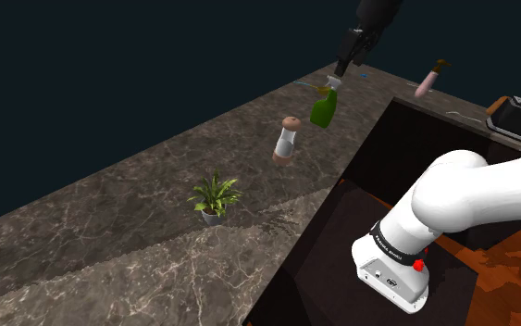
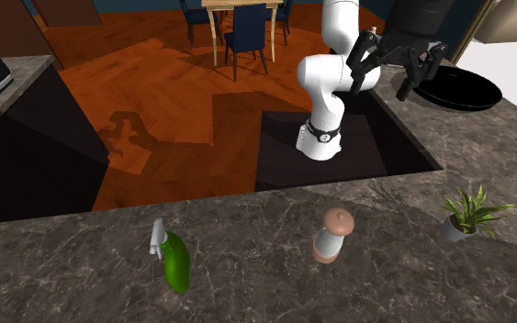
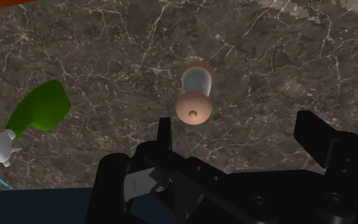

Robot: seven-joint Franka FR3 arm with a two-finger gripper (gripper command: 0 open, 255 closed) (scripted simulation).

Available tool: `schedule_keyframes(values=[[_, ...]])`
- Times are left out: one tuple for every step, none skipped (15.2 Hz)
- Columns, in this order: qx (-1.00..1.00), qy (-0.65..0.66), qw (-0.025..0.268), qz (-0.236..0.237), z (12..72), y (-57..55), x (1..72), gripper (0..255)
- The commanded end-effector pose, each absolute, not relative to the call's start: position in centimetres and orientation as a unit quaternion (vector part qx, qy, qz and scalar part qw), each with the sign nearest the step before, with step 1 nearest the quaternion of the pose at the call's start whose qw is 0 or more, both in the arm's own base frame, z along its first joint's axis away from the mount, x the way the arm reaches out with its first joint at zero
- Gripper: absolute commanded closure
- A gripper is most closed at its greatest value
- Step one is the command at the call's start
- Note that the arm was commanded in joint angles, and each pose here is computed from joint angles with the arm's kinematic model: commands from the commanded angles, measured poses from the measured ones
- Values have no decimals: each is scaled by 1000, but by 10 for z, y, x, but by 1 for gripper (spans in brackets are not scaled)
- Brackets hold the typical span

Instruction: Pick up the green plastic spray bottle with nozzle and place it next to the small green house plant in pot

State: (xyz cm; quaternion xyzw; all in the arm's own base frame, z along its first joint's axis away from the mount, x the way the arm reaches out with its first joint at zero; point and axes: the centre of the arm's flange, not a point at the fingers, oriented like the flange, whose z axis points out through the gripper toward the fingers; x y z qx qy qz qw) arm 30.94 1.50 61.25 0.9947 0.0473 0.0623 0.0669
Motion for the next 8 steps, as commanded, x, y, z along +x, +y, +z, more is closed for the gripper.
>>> schedule_keyframes(values=[[995,47,67,62,613,15,309,0],[995,48,65,61,609,3,315,0],[995,48,64,60,606,-9,321,0],[995,49,62,59,603,-21,327,0],[995,49,60,58,599,-33,333,0],[995,49,58,58,596,-45,339,0],[996,50,57,57,593,-57,345,0],[996,50,55,56,589,-69,351,0]])
